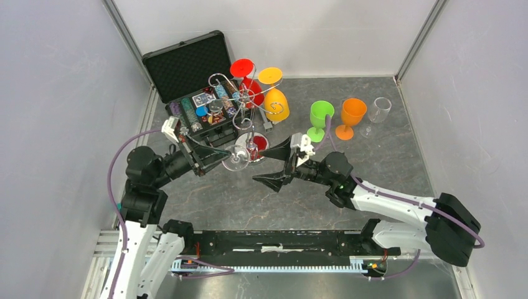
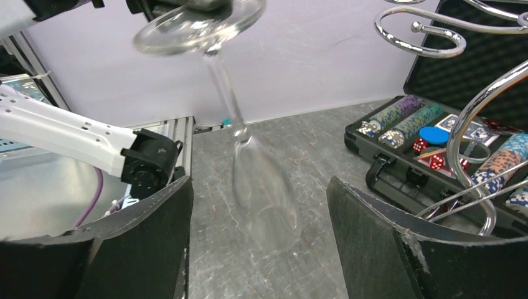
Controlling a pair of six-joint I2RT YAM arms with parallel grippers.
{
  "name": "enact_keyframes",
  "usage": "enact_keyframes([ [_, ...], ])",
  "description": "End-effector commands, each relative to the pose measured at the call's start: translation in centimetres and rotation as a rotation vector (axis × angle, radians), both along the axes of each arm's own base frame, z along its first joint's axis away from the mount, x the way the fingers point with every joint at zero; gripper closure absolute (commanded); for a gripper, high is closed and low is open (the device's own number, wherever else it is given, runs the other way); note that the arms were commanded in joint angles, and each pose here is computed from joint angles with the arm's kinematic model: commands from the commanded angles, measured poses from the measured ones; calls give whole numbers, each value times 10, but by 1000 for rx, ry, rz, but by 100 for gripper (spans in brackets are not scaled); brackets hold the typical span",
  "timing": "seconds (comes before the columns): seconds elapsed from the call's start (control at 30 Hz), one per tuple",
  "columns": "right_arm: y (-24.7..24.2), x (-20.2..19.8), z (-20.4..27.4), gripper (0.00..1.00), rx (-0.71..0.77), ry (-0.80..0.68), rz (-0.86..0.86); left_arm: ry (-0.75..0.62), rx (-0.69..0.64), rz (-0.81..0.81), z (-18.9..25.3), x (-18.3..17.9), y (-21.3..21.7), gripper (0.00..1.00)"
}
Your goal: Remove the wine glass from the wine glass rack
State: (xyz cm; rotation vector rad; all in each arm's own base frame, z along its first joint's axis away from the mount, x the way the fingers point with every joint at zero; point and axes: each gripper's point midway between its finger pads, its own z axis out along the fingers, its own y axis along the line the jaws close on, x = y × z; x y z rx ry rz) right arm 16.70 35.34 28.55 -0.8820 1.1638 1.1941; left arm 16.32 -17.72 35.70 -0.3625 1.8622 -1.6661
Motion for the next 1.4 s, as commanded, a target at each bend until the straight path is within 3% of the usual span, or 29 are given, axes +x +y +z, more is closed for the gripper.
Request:
enact_keyframes([
  [0.0,9,5,44,17,116,-130,-16,-28,-81,-85,11,-10,-22,98],
  [0.17,16,-3,44,19,119,-142,25,-22,-80,-148,3,-13,-51,98],
  [0.33,6,-8,35,28,109,-140,18,-37,-88,-154,8,-9,-58,98],
  [0.63,2,-9,33,62,114,-120,9,-43,-116,-175,16,-13,-62,98],
  [0.87,7,-13,42,70,158,-96,48,-43,-121,-178,17,-15,-62,98],
  [1.0,3,-13,52,93,194,-85,39,-69,-120,-159,19,-14,-60,96],
  [1.03,0,-13,56,99,208,-81,30,-77,-118,-146,18,-13,-58,90],
  [1.13,-14,-12,73,100,280,-77,-15,-110,-116,-114,16,-10,-55,67],
  [1.2,-27,-11,87,100,339,-75,-59,-124,-113,-103,14,-8,-55,40],
  [1.23,-34,-10,94,100,369,-75,-82,-133,-109,-98,12,-7,-54,32],
  [1.37,-73,-4,119,100,522,-45,-210,-139,-91,-60,-1,-2,-51,11],
])
